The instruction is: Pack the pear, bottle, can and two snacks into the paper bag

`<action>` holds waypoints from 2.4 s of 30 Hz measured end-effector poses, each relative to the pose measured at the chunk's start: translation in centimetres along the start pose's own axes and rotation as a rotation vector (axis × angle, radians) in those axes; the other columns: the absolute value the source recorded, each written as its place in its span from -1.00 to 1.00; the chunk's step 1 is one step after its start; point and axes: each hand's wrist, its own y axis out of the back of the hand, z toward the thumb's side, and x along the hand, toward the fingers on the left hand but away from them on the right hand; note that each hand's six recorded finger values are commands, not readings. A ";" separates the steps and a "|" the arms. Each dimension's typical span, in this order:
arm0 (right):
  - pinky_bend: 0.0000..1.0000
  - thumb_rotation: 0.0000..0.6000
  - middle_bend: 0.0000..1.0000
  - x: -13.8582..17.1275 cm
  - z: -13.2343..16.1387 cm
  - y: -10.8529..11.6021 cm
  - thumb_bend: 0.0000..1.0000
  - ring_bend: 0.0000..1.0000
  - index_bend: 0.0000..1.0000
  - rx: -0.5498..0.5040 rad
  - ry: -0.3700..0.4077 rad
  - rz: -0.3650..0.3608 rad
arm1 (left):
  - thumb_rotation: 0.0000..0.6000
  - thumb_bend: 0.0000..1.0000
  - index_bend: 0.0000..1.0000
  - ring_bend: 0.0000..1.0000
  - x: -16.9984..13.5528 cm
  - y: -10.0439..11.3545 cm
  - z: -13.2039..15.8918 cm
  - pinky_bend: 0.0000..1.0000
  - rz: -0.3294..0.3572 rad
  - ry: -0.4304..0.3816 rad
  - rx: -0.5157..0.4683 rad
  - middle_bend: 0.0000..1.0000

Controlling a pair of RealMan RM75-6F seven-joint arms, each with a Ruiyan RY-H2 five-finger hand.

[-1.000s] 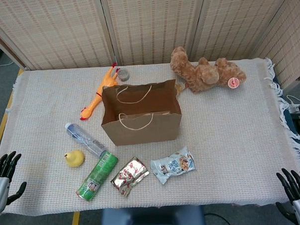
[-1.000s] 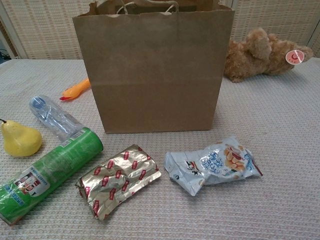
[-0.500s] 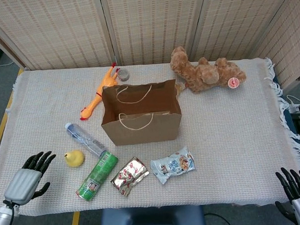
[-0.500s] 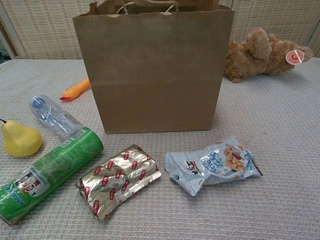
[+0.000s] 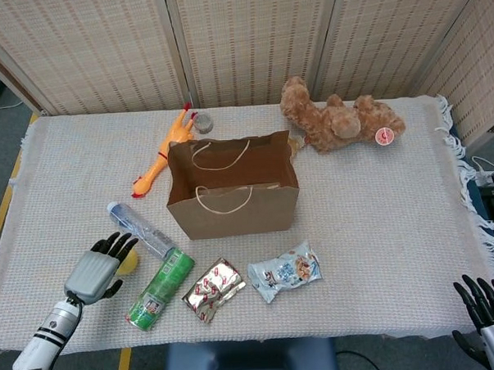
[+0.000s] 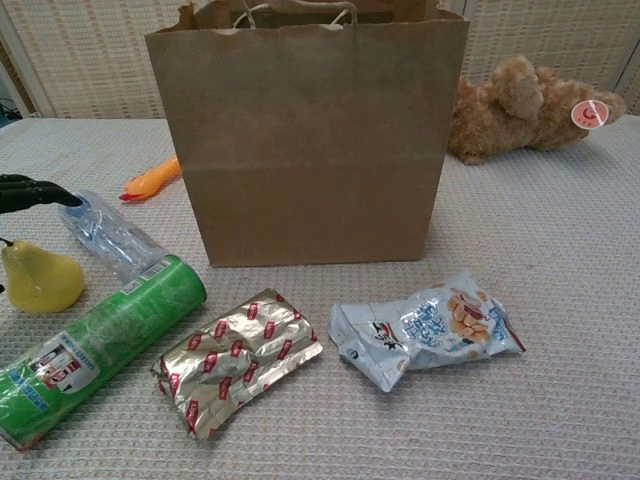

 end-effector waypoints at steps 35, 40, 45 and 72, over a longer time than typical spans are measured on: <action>-1.00 1.00 -1.00 0.2 -0.1 0.0 -0.74 -1.00 -1.00 -0.004 -0.010 0.000 | 1.00 -0.29 -0.60 -0.80 3.6 -3.0 -2.2 -0.43 -0.162 0.095 0.149 -0.80; -1.00 1.00 -1.00 0.3 -0.1 0.0 -0.74 -1.00 -1.00 -0.005 -0.010 0.001 | 1.00 0.00 -0.12 -0.45 3.6 -3.4 -2.3 0.01 -0.165 0.097 0.153 -0.42; -1.00 1.00 -1.00 0.3 -0.1 0.0 -0.74 -1.00 -1.00 -0.006 -0.010 0.001 | 1.00 0.21 0.29 0.09 3.5 -3.4 -2.2 0.42 -0.146 0.087 0.162 0.17; -1.00 1.00 -1.00 0.2 0.0 0.0 -0.74 -1.00 -1.00 -0.003 -0.004 -0.002 | 1.00 0.29 0.41 0.17 2.8 15.8 -5.1 0.43 0.447 0.237 -0.333 0.28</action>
